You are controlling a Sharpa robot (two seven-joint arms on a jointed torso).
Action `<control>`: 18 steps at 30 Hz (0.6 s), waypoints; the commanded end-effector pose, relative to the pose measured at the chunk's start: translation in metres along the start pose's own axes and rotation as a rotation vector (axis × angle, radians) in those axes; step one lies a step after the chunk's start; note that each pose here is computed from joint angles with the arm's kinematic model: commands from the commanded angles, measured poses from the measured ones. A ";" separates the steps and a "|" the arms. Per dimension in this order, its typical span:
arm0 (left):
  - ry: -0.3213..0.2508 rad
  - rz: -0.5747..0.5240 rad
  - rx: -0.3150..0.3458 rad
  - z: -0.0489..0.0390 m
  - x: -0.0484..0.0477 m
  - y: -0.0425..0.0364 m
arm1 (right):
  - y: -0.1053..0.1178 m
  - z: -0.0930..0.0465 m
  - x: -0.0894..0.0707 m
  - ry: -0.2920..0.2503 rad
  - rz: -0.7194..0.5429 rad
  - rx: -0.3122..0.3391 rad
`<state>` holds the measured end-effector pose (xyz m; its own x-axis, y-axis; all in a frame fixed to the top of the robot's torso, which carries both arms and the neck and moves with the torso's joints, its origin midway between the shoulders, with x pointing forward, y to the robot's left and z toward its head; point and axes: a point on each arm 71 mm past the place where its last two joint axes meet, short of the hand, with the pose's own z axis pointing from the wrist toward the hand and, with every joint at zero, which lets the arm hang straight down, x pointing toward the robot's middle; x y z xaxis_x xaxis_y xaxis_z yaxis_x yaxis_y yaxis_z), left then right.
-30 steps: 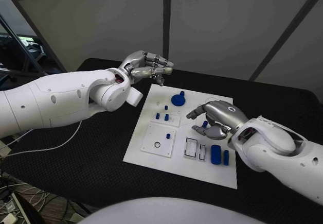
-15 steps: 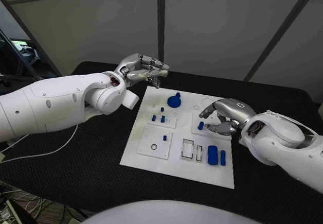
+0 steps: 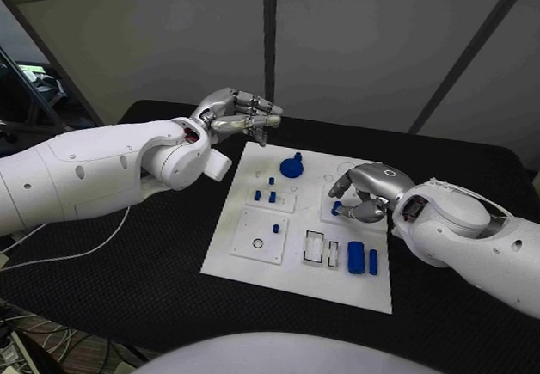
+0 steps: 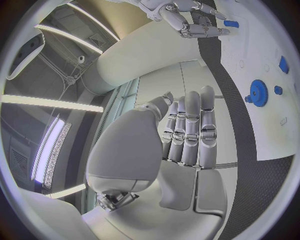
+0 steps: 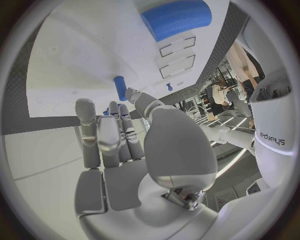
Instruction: Assemble the parts on the task board
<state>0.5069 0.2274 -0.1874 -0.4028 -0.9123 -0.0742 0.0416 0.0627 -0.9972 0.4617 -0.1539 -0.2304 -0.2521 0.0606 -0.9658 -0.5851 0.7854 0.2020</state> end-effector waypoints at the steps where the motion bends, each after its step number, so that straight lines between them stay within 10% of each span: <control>1: 0.012 -0.006 0.007 -0.0001 0.0008 -0.0012 | -0.001 0.002 0.004 0.042 -0.019 0.009; 18: 0.011 -0.005 0.006 -0.0003 0.0002 -0.0011 | 0.000 0.007 0.008 0.069 -0.032 0.008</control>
<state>0.5067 0.2279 -0.1873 -0.4033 -0.9121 -0.0741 0.0414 0.0627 -0.9972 0.4650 -0.1491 -0.2395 -0.2859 0.0071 -0.9582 -0.5831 0.7923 0.1798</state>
